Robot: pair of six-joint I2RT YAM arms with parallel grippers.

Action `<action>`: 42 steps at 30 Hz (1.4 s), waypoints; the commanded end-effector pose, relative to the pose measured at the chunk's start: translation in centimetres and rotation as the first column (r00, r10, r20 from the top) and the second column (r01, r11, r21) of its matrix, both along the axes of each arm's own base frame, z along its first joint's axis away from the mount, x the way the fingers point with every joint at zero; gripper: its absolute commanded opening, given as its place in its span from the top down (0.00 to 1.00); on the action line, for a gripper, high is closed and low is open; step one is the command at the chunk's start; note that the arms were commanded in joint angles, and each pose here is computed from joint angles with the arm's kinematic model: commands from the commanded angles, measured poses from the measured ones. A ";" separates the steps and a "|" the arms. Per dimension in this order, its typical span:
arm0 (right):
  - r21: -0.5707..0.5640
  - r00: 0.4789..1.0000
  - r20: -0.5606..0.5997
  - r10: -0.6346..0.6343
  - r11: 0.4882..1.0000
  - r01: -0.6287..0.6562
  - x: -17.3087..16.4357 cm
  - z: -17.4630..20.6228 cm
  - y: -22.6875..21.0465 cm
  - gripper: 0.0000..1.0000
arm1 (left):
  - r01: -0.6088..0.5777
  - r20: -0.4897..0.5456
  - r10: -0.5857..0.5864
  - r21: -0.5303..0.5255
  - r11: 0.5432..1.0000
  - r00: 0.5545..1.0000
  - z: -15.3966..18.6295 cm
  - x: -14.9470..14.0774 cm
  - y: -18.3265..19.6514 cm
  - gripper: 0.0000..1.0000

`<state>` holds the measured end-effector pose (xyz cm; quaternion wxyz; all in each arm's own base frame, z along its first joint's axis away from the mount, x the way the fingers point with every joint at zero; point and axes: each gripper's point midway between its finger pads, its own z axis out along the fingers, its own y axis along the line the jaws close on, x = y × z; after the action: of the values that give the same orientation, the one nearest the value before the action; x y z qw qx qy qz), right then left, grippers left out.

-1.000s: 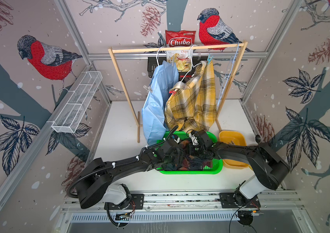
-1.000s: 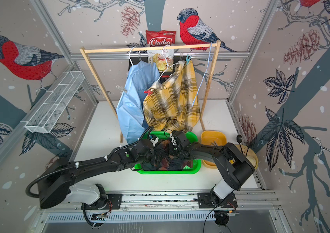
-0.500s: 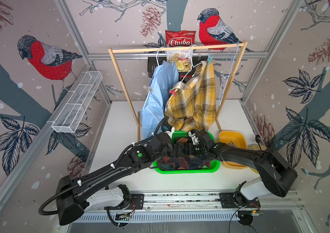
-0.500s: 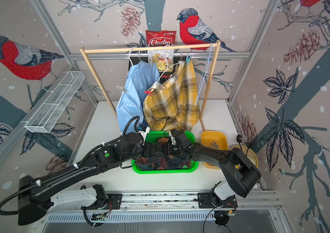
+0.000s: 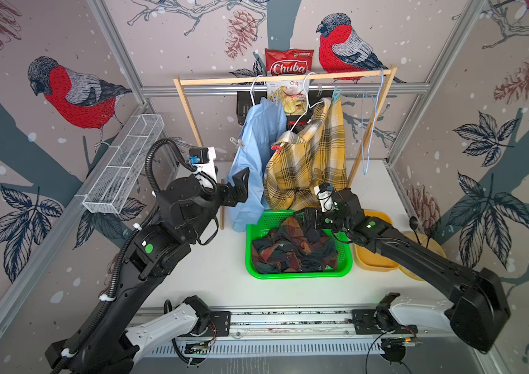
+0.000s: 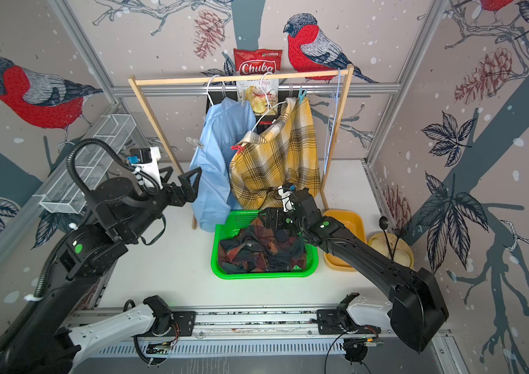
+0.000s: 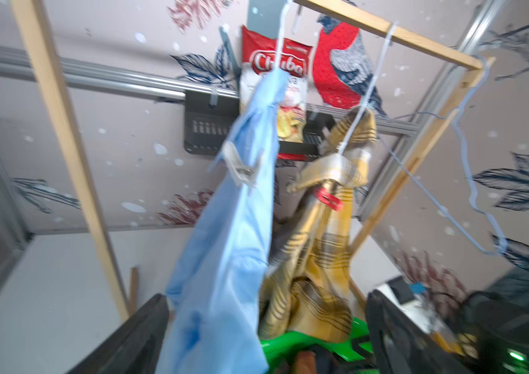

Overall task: Remove the clothespins securing long-sleeve shirts to the hanger
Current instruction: Adjust the long-sleeve shirt at the bin, then pick up the hanger from the clothesline.

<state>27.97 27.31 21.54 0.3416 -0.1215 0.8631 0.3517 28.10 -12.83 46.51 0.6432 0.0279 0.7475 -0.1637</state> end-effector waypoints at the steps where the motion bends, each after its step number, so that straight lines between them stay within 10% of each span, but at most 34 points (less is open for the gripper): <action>1: -0.006 1.000 0.018 0.003 1.000 -0.003 0.5 0.8 -0.4 0.00 | 0.001 0.014 -0.003 0.107 0.994 1.000 -0.2 1.9 1.1 0.15; 19: 0.039 0.999 -0.004 0.034 0.999 -0.033 3.3 1.1 -0.6 0.00 | 0.184 0.023 -0.191 0.175 0.967 0.981 -1.7 6.5 -1.9 0.49; 31: 0.042 0.998 -0.002 0.057 0.997 -0.057 3.8 1.3 0.1 0.00 | 0.206 0.027 -0.213 0.161 0.965 0.977 -1.3 7.3 -2.6 1.00; 42: 0.045 0.997 0.016 0.081 0.996 -0.082 4.2 2.2 1.5 0.00 | 0.128 0.139 -0.139 0.089 0.988 0.980 3.3 5.7 -0.9 1.00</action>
<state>31.92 28.14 22.81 0.3196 -0.1364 0.8569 0.3806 34.15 -14.51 46.56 0.6391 0.1385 0.7370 -0.1709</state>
